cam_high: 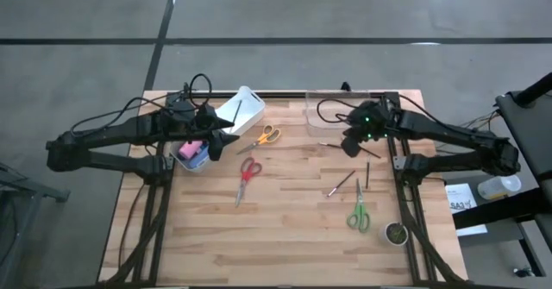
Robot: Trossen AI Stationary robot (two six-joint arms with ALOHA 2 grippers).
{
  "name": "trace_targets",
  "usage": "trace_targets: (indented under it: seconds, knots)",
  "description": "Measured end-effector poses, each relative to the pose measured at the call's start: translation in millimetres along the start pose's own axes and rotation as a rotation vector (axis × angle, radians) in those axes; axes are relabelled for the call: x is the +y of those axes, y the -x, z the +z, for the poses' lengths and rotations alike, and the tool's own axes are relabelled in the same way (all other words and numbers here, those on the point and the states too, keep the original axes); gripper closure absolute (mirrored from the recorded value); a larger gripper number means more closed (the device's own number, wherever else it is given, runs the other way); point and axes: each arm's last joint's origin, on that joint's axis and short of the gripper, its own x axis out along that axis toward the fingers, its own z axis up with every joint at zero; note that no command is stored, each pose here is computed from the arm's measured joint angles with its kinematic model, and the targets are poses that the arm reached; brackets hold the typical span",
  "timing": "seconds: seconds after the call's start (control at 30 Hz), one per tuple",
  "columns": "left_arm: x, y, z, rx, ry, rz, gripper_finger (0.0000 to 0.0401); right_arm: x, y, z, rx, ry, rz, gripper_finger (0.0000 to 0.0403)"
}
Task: Pick & Place Paint Supplies
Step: Put the bottom left silver paint brush into the white bin
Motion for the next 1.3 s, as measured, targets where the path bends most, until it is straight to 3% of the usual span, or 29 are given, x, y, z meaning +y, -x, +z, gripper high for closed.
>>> trace_targets:
  seconds: [0.13, 0.23, 0.73, 0.87, 1.07, 1.3]
  knots:
    - [0, 0, 0, 0.000, 0.000, 0.000, 0.0130, -2, -12, -14, 0.055, -0.098, 0.037, 0.0393]
    - [0, 0, 0, 0.000, 0.000, 0.000, 0.0130, 2, -18, -20, 0.050, -0.081, 0.086, 0.0393]
    - [0, 0, 0, 0.000, 0.000, 0.000, 0.0130, 20, -17, -31, -0.020, 0.604, 0.187, 0.0393]
    - [0, 0, 0, 0.000, 0.000, 0.000, 0.0130, 23, -16, -31, -0.026, 0.623, 0.276, 0.0393]
    - [0, 0, 0, 0.000, 0.000, 0.000, 0.0130, 29, -27, -45, -0.033, 0.554, 0.476, 0.0394]
    - [0, 0, 0, 0.000, 0.000, 0.000, 0.0130, 33, -39, -69, -0.030, 0.725, 0.516, 0.0394]
